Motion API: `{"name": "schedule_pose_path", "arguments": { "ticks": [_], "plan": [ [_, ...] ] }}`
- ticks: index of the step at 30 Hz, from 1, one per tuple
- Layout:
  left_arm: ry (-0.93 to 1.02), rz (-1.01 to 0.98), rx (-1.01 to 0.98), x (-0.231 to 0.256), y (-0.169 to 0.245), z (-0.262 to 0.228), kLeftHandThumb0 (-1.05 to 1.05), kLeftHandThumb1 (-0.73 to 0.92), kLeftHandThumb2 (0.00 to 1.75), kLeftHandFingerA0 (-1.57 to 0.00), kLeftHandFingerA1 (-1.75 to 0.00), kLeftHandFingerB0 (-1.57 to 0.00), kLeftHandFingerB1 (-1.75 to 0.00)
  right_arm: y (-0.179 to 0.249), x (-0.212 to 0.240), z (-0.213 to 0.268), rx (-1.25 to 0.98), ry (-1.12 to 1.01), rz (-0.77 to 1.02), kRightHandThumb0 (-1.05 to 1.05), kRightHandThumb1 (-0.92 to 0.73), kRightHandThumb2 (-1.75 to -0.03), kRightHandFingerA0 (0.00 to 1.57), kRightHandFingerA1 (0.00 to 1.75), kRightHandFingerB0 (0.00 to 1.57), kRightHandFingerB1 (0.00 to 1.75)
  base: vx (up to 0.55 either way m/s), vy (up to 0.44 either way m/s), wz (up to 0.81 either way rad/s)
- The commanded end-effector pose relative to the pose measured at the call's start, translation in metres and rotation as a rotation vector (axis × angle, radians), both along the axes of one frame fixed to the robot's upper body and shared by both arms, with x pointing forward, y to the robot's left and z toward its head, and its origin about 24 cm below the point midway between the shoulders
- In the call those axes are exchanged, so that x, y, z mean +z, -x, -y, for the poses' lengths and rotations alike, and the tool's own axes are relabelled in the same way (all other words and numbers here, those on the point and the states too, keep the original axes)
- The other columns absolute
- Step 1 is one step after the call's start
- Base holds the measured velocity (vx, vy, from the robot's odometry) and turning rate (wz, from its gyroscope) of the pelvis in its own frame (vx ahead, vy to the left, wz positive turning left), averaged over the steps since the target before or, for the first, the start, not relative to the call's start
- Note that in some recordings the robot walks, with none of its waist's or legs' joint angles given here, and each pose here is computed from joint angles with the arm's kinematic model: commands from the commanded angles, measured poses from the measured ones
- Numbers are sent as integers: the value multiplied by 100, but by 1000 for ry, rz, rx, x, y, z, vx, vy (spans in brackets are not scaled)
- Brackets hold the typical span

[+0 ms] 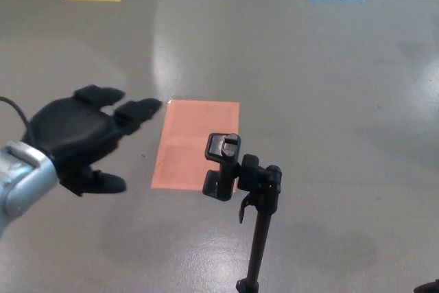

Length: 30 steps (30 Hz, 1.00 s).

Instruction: The robot uses its left hand to grab the top of a phone stand kept on the floor and tilt it upwards to adjust its angle

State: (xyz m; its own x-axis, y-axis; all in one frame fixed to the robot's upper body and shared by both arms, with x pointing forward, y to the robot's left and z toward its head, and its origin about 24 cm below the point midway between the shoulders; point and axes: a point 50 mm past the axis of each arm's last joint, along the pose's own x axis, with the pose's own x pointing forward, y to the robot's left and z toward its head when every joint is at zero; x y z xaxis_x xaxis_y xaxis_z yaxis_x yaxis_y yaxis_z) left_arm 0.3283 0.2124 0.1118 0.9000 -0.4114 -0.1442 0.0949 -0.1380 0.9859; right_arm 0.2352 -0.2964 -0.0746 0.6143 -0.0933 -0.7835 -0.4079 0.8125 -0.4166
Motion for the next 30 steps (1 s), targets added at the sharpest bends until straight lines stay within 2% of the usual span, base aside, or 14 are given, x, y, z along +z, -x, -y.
{"name": "schedule_pose_path", "arguments": {
  "ticks": [1,2,3,4,7,8,14,18,22,23,30],
  "plan": [
    [-2,-29,157,-17,-3,-28,-84,59,96,-9,-20,0,-11,4,0,6,-7,3,-17,-71,-79,-64,19,37,20,29,0,0,0],
    [-6,-37,167,-20,-2,-30,-84,59,96,-9,-20,0,-11,5,-1,6,-6,8,-20,-71,-79,-64,19,37,20,29,0,0,0],
    [1,-64,188,-27,-1,-33,-82,62,100,-1,-20,0,-14,7,-2,6,-9,11,-24,-70,-79,-64,18,35,20,29,0,0,0],
    [21,-119,231,-39,3,-40,-90,71,102,-7,-20,-6,-11,8,-3,6,-9,14,-28,-71,-79,-65,18,37,21,30,0,0,0],
    [49,-184,279,-58,11,-49,-85,71,103,-7,-28,-6,-16,11,-5,6,-4,13,-34,-71,-79,-65,18,37,21,30,0,0,0],
    [58,-213,302,-68,15,-53,-91,79,109,-9,-23,-7,-11,12,-6,5,-6,12,-37,-71,-79,-65,19,38,21,31,0,0,0],
    [152,-345,467,-116,42,-73,-87,79,110,-7,-24,-6,-14,15,-8,4,-18,5,-41,-70,-79,-64,19,37,20,30,0,0,0],
    [272,-425,694,-156,78,-91,-86,80,111,-8,-30,-7,-17,19,-11,4,-3,8,-52,-71,-79,-64,19,38,20,31,0,0,0],
    [320,-457,788,-173,99,-98,-84,79,109,-8,-38,-8,-19,22,-13,3,-18,0,-61,-71,-78,-63,19,38,19,31,0,0,0],
    [352,-491,847,-182,112,-102,-80,78,110,-9,-44,0,-22,23,-14,3,-27,-2,-66,-70,-78,-64,18,37,18,29,0,0,0],
    [421,-555,973,-192,130,-112,-77,76,107,-10,-44,-1,-24,23,-15,3,-39,-2,-58,-70,-78,-64,18,36,19,30,0,0,0]
  ]
}}
